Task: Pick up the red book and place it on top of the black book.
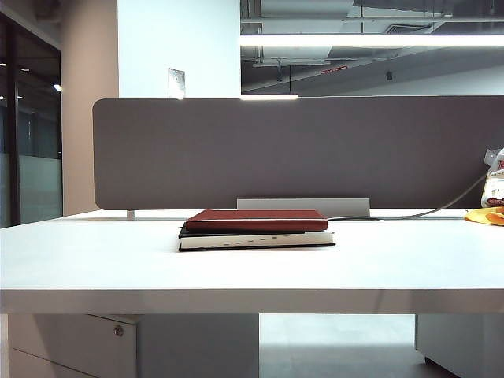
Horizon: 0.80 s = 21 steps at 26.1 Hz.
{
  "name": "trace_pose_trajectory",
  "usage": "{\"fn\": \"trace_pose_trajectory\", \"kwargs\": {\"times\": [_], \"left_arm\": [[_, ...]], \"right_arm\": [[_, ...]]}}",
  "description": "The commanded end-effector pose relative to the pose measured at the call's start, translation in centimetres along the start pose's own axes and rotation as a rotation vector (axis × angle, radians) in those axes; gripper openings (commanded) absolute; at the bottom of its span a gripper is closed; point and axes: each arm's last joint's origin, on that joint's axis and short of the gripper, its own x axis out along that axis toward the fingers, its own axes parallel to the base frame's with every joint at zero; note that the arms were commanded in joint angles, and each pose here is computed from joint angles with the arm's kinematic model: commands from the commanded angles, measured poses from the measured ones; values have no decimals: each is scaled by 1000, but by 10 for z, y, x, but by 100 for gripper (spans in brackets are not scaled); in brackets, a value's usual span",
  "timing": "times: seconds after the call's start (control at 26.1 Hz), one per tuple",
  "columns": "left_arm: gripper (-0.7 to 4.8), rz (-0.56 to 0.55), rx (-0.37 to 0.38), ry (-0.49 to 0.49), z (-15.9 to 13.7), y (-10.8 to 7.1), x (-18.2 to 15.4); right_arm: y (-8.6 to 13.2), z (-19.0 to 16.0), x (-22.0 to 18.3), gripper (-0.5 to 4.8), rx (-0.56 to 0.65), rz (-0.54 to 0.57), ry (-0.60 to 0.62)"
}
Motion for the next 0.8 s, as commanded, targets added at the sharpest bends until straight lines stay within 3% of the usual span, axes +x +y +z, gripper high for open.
{"fn": "trace_pose_trajectory", "kwargs": {"times": [0.04, 0.38, 0.61, 0.8], "left_arm": [[-4, 4, -6, -8, 1, 0, 0], [-4, 4, -6, -8, 1, 0, 0], [-4, 4, -6, -8, 1, 0, 0], [-4, 4, -6, -8, 1, 0, 0]], "right_arm": [[0, 0, 0, -1, -4, 5, -10], [0, 0, 0, -1, -4, 5, -9], [-1, 1, 0, -1, -171, -37, -20], [-4, 1, 0, -1, -201, -130, -31]]}}
